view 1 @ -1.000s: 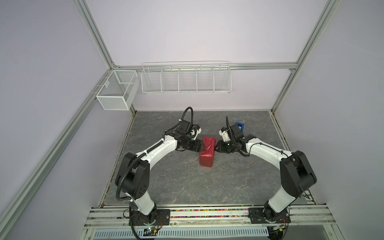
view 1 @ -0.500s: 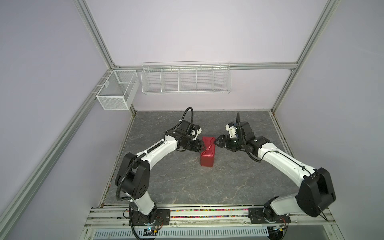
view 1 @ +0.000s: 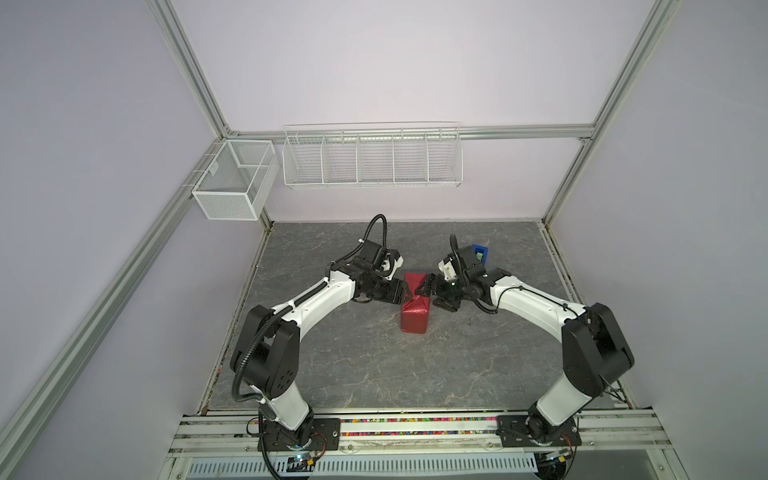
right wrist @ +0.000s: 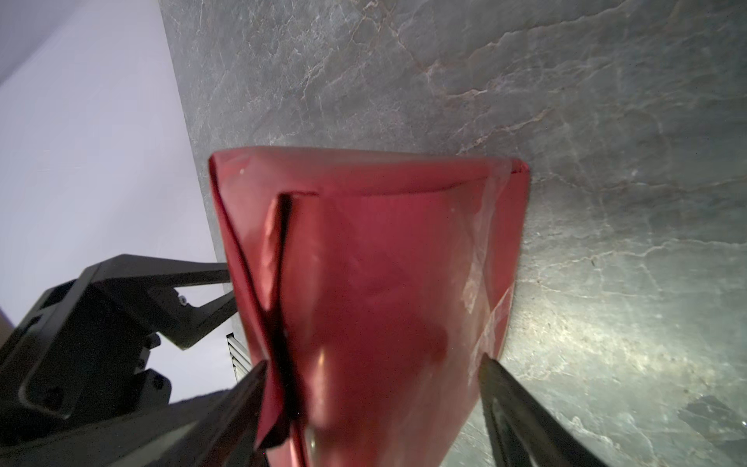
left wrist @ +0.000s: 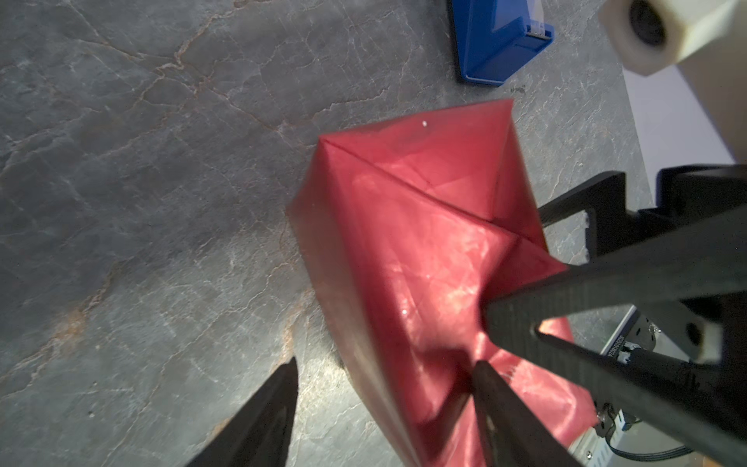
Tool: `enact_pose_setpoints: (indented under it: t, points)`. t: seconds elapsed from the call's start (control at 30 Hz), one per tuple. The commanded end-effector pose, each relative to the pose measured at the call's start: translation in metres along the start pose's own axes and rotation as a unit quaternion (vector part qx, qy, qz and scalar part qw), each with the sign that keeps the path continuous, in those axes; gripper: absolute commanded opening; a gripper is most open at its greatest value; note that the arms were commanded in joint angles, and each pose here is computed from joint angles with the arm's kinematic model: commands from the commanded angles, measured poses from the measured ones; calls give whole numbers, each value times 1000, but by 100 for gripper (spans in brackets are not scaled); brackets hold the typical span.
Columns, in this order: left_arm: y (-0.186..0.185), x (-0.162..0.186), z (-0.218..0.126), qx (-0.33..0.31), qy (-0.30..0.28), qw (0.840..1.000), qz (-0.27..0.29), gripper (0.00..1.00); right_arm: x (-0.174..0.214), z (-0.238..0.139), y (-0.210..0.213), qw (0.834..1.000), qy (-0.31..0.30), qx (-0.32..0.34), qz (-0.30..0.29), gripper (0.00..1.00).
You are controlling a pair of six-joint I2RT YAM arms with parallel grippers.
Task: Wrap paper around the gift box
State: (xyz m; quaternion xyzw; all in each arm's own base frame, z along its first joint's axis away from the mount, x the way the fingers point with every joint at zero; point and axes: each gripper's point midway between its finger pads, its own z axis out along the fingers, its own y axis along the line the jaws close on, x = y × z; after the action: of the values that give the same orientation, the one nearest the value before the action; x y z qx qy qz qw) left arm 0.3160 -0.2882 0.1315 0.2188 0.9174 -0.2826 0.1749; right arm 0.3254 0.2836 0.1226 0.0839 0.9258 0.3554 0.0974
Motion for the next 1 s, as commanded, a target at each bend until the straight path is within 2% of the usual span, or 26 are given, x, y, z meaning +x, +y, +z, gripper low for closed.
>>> enact_pose_setpoints:
  t: [0.0, 0.47, 0.7, 0.97]
  points:
    - [22, 53, 20, -37, 88, 995, -24, 68, -6, 3, 8, 1000, -3, -18, 12, 77]
    - [22, 48, 16, -42, 74, 996, -24, 67, -7, 7, -4, 1000, -9, -14, 15, 52]
    - [17, 18, -5, -57, 6, 998, -25, 68, -2, 13, -4, 1000, -3, -21, 19, 39]
    - [21, -15, -34, -42, -76, 994, -69, 69, 11, 25, 7, 999, 12, -27, 13, 37]
